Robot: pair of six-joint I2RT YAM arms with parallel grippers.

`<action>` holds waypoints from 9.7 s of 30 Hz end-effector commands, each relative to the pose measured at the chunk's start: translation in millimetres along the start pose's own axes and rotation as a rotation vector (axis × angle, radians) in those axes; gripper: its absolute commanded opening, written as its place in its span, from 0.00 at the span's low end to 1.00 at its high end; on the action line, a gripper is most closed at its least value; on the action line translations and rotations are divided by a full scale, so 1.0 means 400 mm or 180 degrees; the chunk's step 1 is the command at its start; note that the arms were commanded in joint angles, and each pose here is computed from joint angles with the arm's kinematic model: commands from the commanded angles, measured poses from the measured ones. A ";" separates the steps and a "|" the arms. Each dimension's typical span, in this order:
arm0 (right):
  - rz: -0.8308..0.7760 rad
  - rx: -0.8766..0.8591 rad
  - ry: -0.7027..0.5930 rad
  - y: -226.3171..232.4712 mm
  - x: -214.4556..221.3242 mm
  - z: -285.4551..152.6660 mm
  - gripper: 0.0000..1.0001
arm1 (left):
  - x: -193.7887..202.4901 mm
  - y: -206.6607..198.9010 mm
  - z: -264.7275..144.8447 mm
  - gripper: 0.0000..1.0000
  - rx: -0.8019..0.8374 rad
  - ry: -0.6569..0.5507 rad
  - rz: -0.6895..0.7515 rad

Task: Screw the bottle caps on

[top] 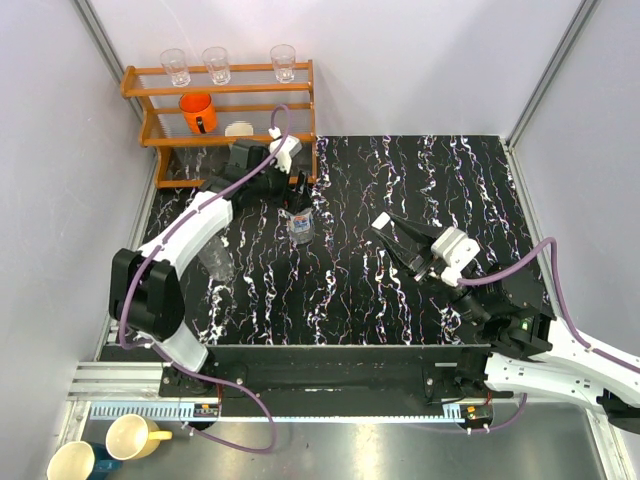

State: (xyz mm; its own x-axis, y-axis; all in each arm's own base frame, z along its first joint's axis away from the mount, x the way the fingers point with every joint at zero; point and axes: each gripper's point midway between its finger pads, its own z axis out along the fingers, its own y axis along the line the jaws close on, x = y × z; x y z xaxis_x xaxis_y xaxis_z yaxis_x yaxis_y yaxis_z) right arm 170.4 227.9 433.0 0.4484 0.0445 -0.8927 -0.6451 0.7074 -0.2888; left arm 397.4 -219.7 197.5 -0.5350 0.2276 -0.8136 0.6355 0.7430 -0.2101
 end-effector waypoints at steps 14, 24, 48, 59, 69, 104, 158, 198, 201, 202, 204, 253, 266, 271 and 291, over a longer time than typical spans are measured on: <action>0.0244 0.0184 -0.0091 -0.040 -0.049 -0.022 0.25 | 0.025 -0.145 0.098 0.50 0.0383 0.0119 0.0604; 0.0385 0.0246 -0.0109 -0.061 -0.068 -0.044 0.25 | 0.089 -0.220 0.072 0.16 0.0018 0.0924 0.1519; 0.0566 0.0277 -0.0138 -0.086 -0.110 -0.066 0.24 | 0.362 -0.510 0.179 0.00 0.0820 0.2167 0.2050; 0.0604 0.0292 -0.0099 -0.083 -0.100 -0.064 0.24 | 0.376 -0.539 0.171 0.58 0.0851 0.2021 0.2097; 0.0606 0.0284 -0.0078 -0.084 -0.105 -0.062 0.25 | 0.347 -0.530 0.147 0.97 0.0744 0.1838 0.2136; 0.0573 0.0267 0.0057 -0.082 -0.101 -0.051 0.27 | 0.528 -0.395 -0.123 0.99 0.0486 0.2300 0.1369; 0.1290 -0.0400 0.0812 0.033 -0.058 -0.098 0.25 | 0.333 -0.330 -0.336 0.51 0.0284 0.1208 0.2352; 0.1849 -0.2065 0.2095 0.328 0.004 -0.116 0.18 | 0.207 -0.473 -0.563 0.57 0.1152 0.0618 0.3567; 0.1824 -0.2021 0.2130 0.326 0.018 -0.116 0.18 | 0.194 -0.478 -0.559 0.56 0.1113 0.0591 0.3502; 0.1808 -0.1995 0.2140 0.324 0.023 -0.117 0.18 | 0.189 -0.476 -0.558 0.56 0.1073 0.0578 0.3487; 0.1787 -0.1954 0.2119 0.317 0.023 -0.118 0.18 | 0.190 -0.476 -0.557 0.55 0.1062 0.0585 0.3445; 0.1712 -0.1638 0.2029 0.312 0.065 -0.069 0.13 | 0.121 -0.442 -0.504 0.52 0.0412 0.0428 0.2783; 0.1840 -0.1900 0.1944 0.358 0.051 -0.049 0.12 | 0.132 -0.462 -0.515 0.52 0.0621 0.0400 0.2799; 0.1966 -0.2134 0.1906 0.387 0.031 -0.055 0.12 | 0.127 -0.484 -0.536 0.52 0.0840 0.0346 0.2997; 0.1956 -0.1588 0.1757 0.351 0.062 0.015 0.11 | 0.110 -0.512 -0.526 0.54 0.0848 0.0372 0.3006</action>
State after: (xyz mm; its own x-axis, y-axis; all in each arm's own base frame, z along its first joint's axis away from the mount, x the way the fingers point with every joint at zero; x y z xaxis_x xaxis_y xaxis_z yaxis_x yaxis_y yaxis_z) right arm 95.1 300.9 348.3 -0.3344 -0.2359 -0.9124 -0.9062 0.3464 0.2426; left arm 110.6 -177.5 275.8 0.1630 0.8672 -0.4705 0.9540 -0.0170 0.2993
